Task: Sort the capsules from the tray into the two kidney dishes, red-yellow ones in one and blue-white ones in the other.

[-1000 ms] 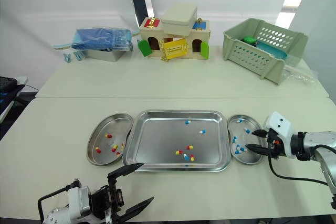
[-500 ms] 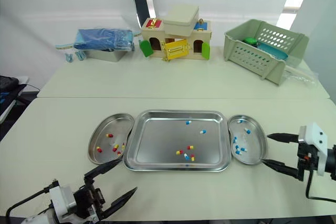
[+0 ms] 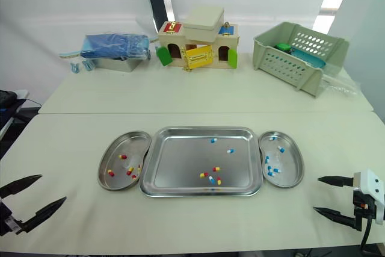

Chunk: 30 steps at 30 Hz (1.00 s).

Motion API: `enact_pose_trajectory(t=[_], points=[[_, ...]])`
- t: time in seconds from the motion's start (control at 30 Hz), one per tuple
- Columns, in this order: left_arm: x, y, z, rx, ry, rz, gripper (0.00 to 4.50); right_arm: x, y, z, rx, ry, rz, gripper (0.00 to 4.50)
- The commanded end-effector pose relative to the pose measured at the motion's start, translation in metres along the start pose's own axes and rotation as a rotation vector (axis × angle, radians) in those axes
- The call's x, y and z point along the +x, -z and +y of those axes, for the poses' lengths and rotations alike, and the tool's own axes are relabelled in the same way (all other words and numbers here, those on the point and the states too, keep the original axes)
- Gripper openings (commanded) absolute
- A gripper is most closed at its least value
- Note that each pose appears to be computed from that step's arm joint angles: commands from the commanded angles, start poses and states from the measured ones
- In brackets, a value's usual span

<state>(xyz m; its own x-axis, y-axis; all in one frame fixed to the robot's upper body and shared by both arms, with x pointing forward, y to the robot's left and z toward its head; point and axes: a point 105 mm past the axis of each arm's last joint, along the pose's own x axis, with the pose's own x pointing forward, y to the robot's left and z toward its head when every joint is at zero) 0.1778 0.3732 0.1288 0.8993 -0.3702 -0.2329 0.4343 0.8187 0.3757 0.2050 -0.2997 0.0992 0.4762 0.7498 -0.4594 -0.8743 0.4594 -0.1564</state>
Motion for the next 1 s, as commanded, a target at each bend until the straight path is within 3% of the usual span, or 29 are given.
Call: enact_pose_trajectory(t=[0.03, 0.23, 0.4, 0.63, 0.83, 1.0], points=[[-0.004, -0.004, 0.015, 0.031, -0.019, 0.013, 4.50, -0.005, -0.003, -0.003, -0.033, 0.007, -0.008, 4.48], [0.009, -0.007, 0.011, 0.041, 0.029, 0.015, 4.50, -0.004, -0.004, 0.003, -0.023, 0.028, -0.056, 4.48], [0.016, -0.006, 0.005, 0.087, 0.114, 0.084, 4.50, 0.000, -0.004, 0.023, -0.030, 0.020, -0.116, 4.48], [0.045, -0.036, -0.010, 0.149, 0.267, 0.111, 4.50, 0.021, -0.022, 0.058, 0.028, 0.002, -0.300, 4.48], [0.088, -0.072, -0.032, 0.182, 0.405, 0.049, 4.50, 0.039, -0.042, 0.073, 0.047, 0.055, -0.463, 4.48], [0.117, -0.104, -0.062, 0.203, 0.562, -0.047, 4.50, 0.050, -0.039, 0.089, 0.060, 0.051, -0.476, 4.48]])
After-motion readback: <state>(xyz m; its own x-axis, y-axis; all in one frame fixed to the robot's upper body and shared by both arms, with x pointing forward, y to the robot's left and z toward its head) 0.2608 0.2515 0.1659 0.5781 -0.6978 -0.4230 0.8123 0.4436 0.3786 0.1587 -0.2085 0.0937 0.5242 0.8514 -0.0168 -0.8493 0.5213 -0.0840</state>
